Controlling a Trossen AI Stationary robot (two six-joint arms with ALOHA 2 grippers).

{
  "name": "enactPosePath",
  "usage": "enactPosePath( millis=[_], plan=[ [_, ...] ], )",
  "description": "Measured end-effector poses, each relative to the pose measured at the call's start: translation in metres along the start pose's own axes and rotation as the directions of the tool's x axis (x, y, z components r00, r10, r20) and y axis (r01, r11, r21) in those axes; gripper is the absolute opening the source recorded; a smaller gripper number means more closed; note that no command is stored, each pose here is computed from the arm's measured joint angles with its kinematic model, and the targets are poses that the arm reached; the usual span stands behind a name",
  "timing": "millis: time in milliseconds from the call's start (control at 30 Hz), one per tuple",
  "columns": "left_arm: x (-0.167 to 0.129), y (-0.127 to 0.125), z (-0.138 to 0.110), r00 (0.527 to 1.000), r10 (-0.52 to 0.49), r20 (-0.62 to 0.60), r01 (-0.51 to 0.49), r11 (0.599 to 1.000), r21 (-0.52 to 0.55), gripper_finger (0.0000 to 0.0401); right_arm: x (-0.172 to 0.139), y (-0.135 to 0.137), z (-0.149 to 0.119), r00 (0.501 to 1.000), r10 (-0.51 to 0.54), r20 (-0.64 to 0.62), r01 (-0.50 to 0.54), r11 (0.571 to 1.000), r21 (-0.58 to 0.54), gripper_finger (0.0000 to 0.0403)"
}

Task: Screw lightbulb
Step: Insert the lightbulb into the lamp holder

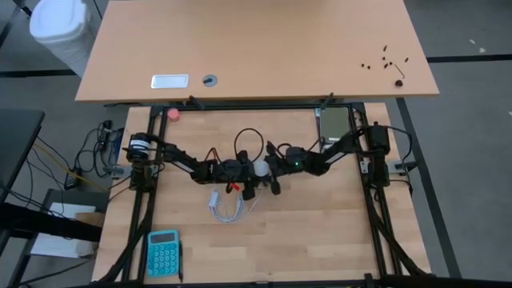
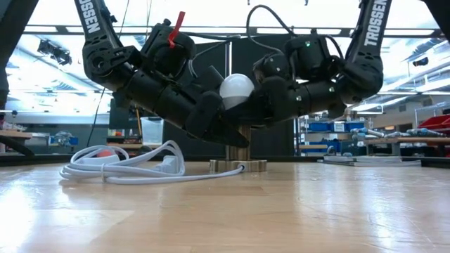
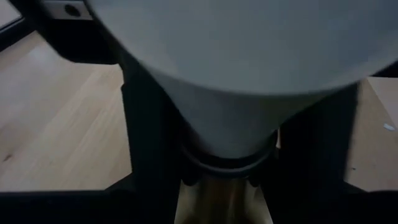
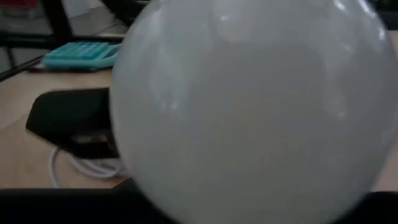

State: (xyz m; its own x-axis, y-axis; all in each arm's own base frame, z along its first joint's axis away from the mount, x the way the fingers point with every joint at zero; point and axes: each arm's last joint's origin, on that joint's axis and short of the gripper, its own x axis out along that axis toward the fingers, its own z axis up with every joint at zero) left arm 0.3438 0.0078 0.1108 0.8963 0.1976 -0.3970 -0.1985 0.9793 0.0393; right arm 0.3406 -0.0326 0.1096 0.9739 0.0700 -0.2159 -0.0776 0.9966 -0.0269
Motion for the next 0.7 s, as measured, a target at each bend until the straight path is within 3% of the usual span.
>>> enactPosePath(
  millis=[167,333,600,700],
  plan=[
    [0.000,0.000,0.000,1.000,-0.003,-0.001,0.003,1.000,0.002,0.0190,0.002,0.012,0.001,0.996,-0.085,-0.004,0.085,0.995,0.055,0.0210],
    [0.000,0.000,0.000,1.000,-0.009,-0.002,0.009,1.000,-0.008,0.0198,0.003,0.022,0.003,0.985,-0.172,0.005,0.171,0.979,0.109,0.0212],
    [-0.001,0.000,-0.001,1.000,-0.002,0.003,0.002,1.000,-0.011,0.0202,0.003,0.025,0.003,0.983,-0.185,0.006,0.184,0.977,0.104,0.0214],
    [-0.001,0.000,-0.001,1.000,0.004,0.004,-0.003,1.000,-0.018,0.0202,0.000,0.017,0.001,0.992,-0.124,0.007,0.122,0.984,0.128,0.0221]
  ],
)
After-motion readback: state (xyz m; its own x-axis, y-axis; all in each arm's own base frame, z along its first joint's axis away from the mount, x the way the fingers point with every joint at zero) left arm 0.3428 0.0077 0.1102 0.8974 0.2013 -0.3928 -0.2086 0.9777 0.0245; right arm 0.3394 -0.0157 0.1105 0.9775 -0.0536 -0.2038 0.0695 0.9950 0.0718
